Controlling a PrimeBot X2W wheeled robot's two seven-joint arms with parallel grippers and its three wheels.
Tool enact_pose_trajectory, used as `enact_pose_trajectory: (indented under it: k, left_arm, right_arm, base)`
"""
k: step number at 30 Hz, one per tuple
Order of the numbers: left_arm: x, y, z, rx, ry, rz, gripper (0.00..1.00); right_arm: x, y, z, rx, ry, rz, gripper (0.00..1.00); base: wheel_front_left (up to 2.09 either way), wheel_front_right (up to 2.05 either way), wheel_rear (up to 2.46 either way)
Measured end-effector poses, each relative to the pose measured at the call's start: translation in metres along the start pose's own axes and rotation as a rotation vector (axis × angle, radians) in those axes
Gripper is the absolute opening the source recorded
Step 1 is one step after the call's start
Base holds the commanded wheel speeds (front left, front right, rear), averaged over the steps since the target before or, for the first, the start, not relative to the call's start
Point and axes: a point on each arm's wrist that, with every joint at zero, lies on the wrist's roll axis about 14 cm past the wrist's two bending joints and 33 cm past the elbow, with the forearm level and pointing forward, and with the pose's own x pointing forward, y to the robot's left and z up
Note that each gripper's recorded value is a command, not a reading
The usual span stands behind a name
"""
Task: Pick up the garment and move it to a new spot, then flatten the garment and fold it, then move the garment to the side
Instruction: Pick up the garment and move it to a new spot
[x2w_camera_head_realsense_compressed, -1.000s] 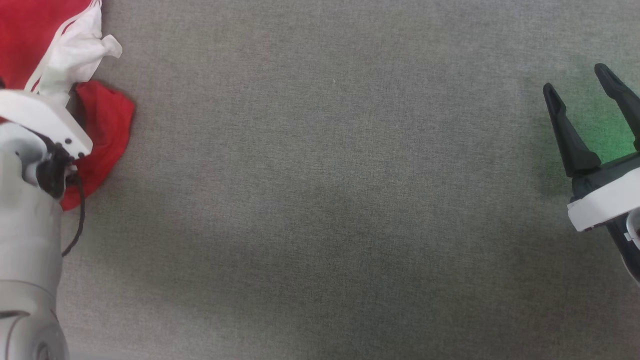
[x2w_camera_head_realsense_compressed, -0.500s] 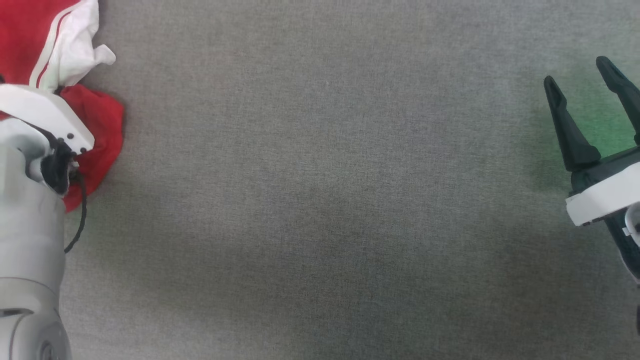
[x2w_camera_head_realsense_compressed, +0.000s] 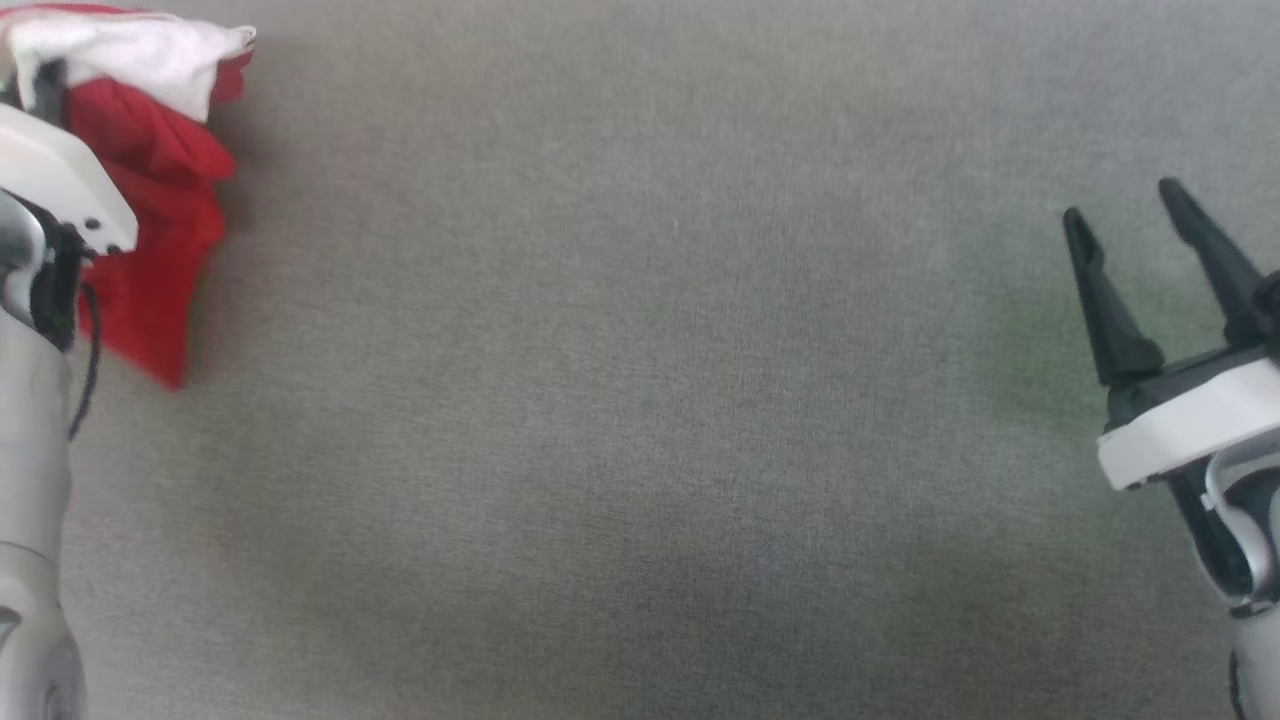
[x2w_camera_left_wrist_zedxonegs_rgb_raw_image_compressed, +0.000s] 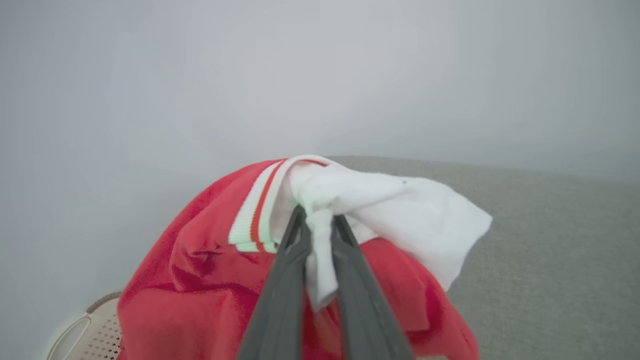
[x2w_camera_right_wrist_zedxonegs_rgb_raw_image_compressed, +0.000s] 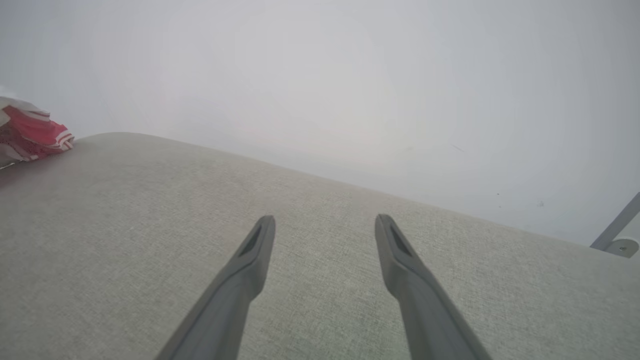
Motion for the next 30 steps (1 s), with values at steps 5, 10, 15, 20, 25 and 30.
enact_pose_trajectory:
  k: [5, 10, 15, 20, 25, 30]
  left_arm:
    - [-0.012, 0.005, 0.063, 0.045, -0.147, -0.022, 0.00]
    - [-0.028, -0.001, 0.112, 0.081, -0.249, -0.060, 0.00]
    - [-0.044, -0.013, 0.147, 0.112, -0.318, -0.105, 0.00]
    - [-0.058, -0.048, 0.166, 0.145, -0.359, -0.193, 0.00]
    - [-0.073, -0.079, 0.183, 0.175, -0.400, -0.267, 0.00]
    - [-0.099, -0.130, 0.205, 0.190, -0.461, -0.390, 0.00]
  right_arm:
    - [-0.008, 0.009, 0.019, 0.004, -0.042, 0.000, 1.00]
    - [-0.017, 0.016, 0.037, 0.007, -0.084, -0.001, 1.00]
    - [-0.029, 0.014, 0.046, 0.009, -0.107, -0.026, 1.00]
    - [-0.045, 0.002, 0.054, 0.010, -0.132, -0.077, 1.00]
    - [-0.062, -0.011, 0.056, 0.011, -0.142, -0.131, 1.00]
    - [-0.090, -0.034, 0.060, 0.007, -0.157, -0.220, 1.00]
  base:
    - [0.00, 0.00, 0.00]
    - [0.00, 0.00, 0.00]
    - [0.00, 0.00, 0.00]
    - [0.00, 0.00, 0.00]
    - [0.00, 0.00, 0.00]
    - [0.00, 0.00, 0.00]
